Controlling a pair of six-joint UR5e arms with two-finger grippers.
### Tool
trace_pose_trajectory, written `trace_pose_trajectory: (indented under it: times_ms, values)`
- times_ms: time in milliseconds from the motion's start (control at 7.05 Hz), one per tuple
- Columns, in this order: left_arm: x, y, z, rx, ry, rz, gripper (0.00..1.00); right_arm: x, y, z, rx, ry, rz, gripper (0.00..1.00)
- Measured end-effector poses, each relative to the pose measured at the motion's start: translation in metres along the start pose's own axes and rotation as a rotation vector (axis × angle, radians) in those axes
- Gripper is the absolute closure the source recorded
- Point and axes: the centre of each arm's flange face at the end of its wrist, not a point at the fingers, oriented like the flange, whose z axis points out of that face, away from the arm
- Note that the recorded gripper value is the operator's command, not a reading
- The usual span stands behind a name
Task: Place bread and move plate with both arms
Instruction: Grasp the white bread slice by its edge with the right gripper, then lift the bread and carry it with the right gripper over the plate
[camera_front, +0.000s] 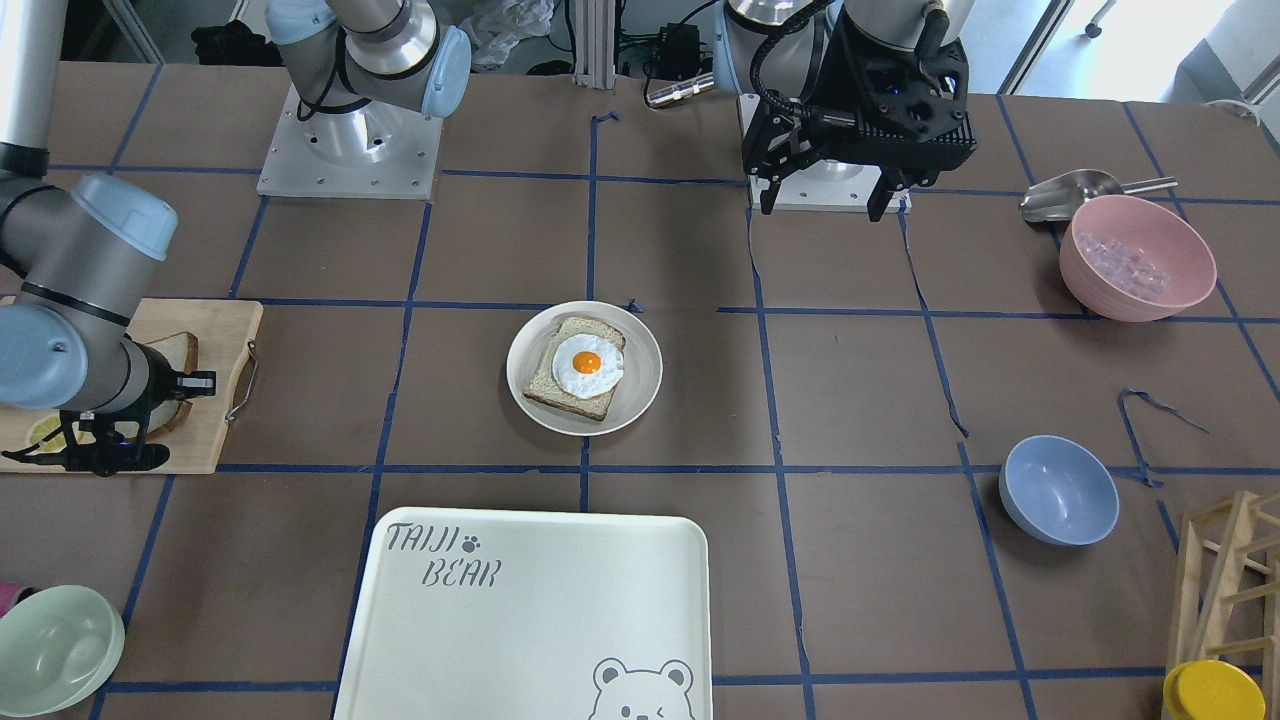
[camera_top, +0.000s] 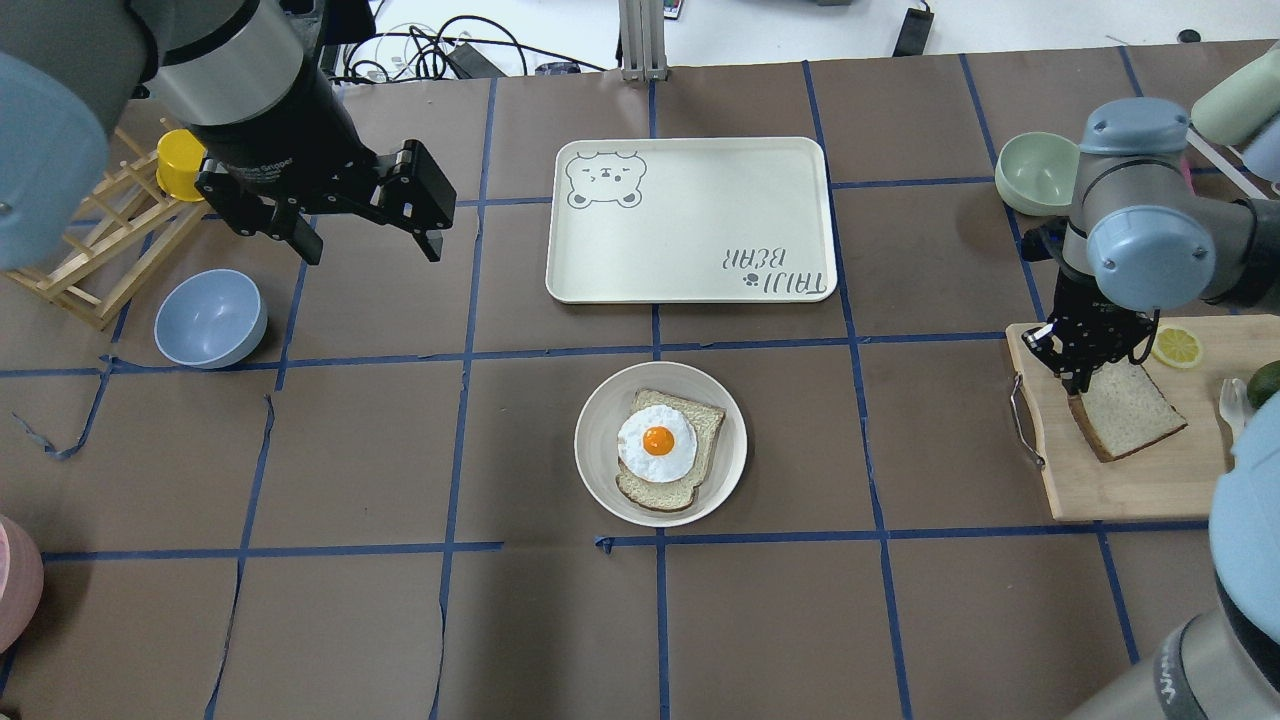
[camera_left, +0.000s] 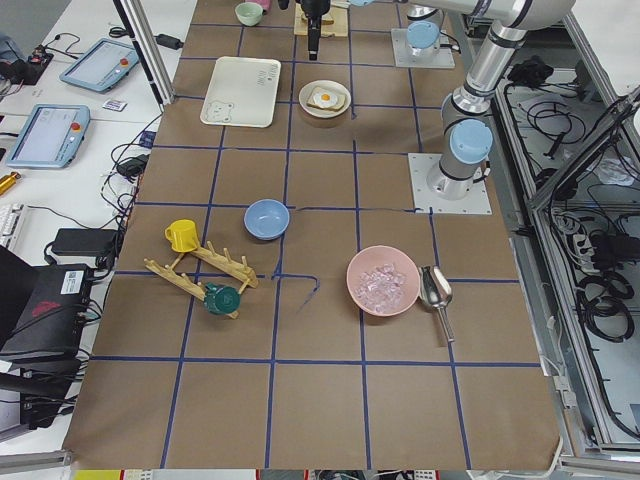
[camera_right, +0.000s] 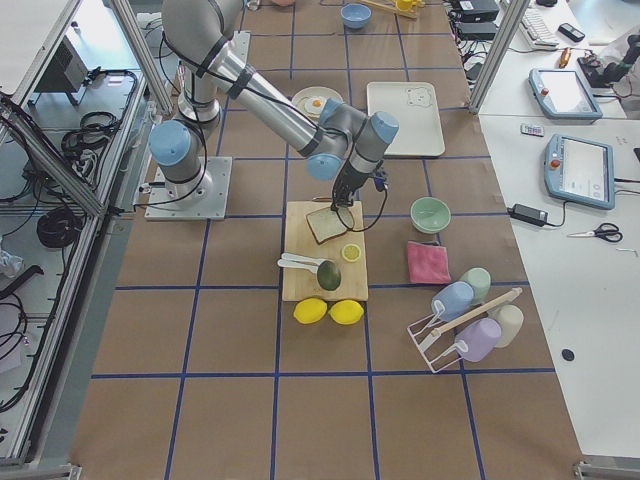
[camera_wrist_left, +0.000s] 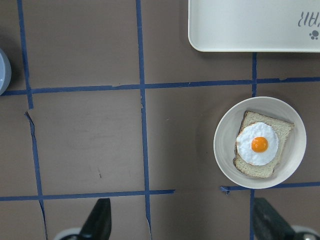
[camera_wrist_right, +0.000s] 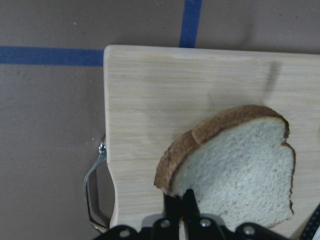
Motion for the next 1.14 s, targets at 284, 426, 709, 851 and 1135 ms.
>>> trace_pose_trajectory:
  times_ms: [284,426,709,851,1135]
  values:
    - [0.000,0.000,0.000,0.000,0.000,0.000,0.00,0.004,0.011,-0.032,-0.008,-0.004,-0.007,1.00]
    - [0.000,0.000,0.000,0.000,0.000,0.000,0.00,0.006,0.014,-0.049,-0.018,-0.007,-0.009,1.00]
    - [0.000,0.000,0.000,-0.001,0.000,0.001,0.00,0.003,0.017,-0.084,-0.035,-0.007,0.000,1.00]
    - [0.000,0.000,0.000,-0.001,0.000,0.001,0.00,-0.005,0.018,-0.101,-0.040,-0.007,0.016,1.00]
    - [0.001,0.000,0.000,-0.001,0.000,0.001,0.00,-0.053,0.026,-0.131,-0.034,-0.032,0.103,1.00]
